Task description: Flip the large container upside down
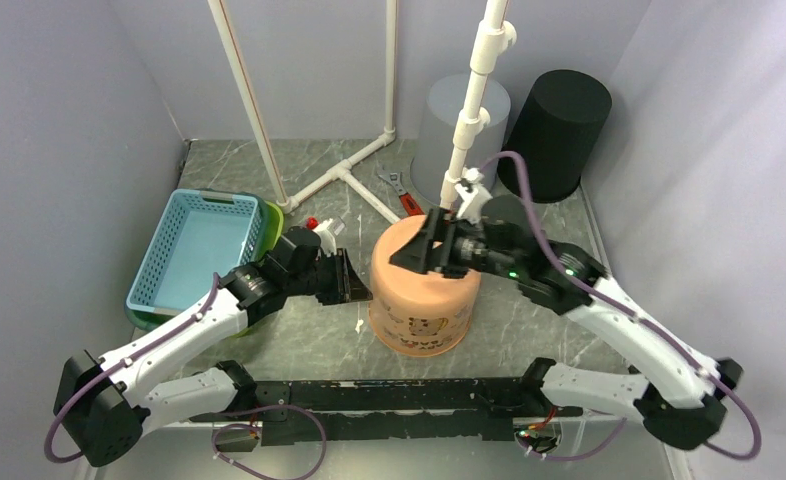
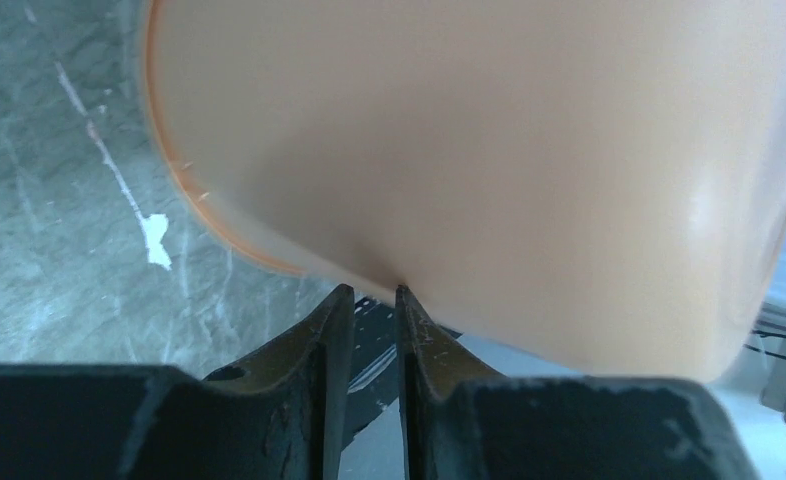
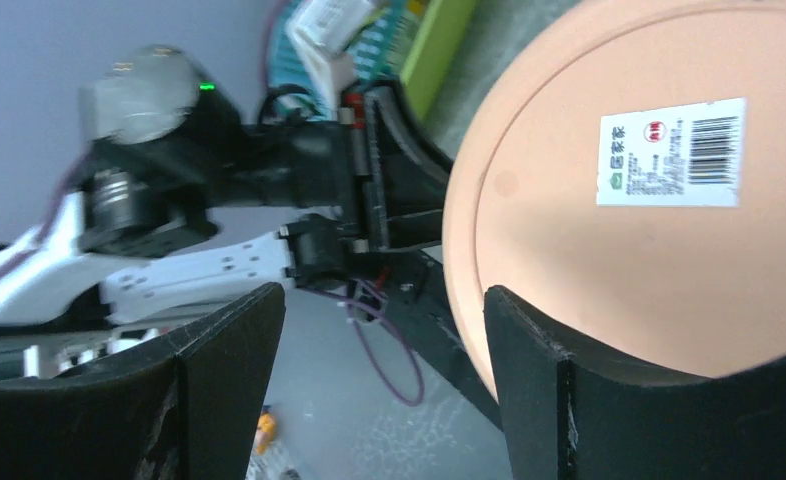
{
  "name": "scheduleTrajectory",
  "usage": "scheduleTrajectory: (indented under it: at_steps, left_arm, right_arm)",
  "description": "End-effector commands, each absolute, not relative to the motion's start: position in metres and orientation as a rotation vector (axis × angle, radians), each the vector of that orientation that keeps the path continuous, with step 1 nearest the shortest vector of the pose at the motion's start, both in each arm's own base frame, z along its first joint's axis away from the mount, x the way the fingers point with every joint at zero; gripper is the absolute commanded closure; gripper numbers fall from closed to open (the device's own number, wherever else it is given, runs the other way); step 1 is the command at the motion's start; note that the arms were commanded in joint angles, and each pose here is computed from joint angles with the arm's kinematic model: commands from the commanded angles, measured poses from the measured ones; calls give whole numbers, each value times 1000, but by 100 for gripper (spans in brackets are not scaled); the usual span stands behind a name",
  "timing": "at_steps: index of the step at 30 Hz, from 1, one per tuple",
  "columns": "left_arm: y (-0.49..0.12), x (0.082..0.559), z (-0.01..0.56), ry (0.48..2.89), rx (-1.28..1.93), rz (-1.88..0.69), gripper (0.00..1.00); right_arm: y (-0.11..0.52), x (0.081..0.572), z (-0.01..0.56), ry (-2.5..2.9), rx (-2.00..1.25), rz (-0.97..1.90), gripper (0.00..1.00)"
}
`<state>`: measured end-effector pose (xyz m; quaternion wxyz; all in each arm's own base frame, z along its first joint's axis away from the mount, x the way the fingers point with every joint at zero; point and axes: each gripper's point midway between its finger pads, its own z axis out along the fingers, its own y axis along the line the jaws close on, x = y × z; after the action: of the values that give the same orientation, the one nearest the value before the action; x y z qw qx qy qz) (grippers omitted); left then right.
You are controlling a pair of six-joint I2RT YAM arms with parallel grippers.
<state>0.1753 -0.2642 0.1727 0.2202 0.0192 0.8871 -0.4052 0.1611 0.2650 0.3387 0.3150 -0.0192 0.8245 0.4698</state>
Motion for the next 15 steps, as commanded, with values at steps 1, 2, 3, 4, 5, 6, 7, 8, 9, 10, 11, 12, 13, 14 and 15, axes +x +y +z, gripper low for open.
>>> scheduleTrajectory:
  at_steps: [1, 2, 3, 4, 5, 6, 7, 8, 9, 10, 11, 12, 13, 14, 15]
  left_arm:
    - [-265, 187, 194, 2362, 30, -1133, 72]
    - [-262, 186, 192, 2365, 27, -1121, 72]
    - [-259, 185, 191, 2369, 21, -1105, 72]
    - [-256, 185, 190, 2370, 14, -1087, 72]
    - [-253, 185, 189, 2377, 6, -1065, 71]
    - [-249, 185, 187, 2386, -2, -1039, 71]
    - [-244, 186, 186, 2393, -12, -1004, 70]
    - [-238, 186, 183, 2413, -29, -956, 67]
    - [-230, 187, 180, 2431, -57, -893, 63]
    - [-221, 189, 176, 2445, -80, -825, 60]
    - [-212, 191, 175, 2456, -103, -756, 56]
    - [-203, 193, 175, 2459, -124, -694, 50]
    - [-191, 196, 173, 2458, -154, -608, 41]
    - [-181, 198, 173, 2458, -176, -540, 33]
    - [-169, 197, 172, 2466, -202, -460, 29]
  right_arm:
    - [273, 181, 326, 2209, -28, 1007, 24]
    - [275, 184, 321, 2231, -27, 969, 24]
    - [276, 188, 317, 2249, -21, 931, 24]
    - [277, 190, 311, 2268, -19, 890, 24]
    - [278, 193, 308, 2277, -19, 858, 24]
    - [281, 193, 306, 2285, -36, 837, 24]
    - [285, 193, 305, 2289, -58, 819, 23]
    - [289, 192, 305, 2289, -87, 803, 23]
    - [292, 192, 307, 2284, -108, 776, 22]
    - [295, 191, 310, 2284, -128, 751, 21]
    - [295, 193, 312, 2273, -141, 696, 20]
    - [296, 194, 315, 2267, -163, 651, 19]
    - [298, 196, 315, 2263, -178, 595, 18]
    - [297, 196, 321, 2251, -187, 547, 17]
    - [295, 199, 329, 2230, -186, 501, 16]
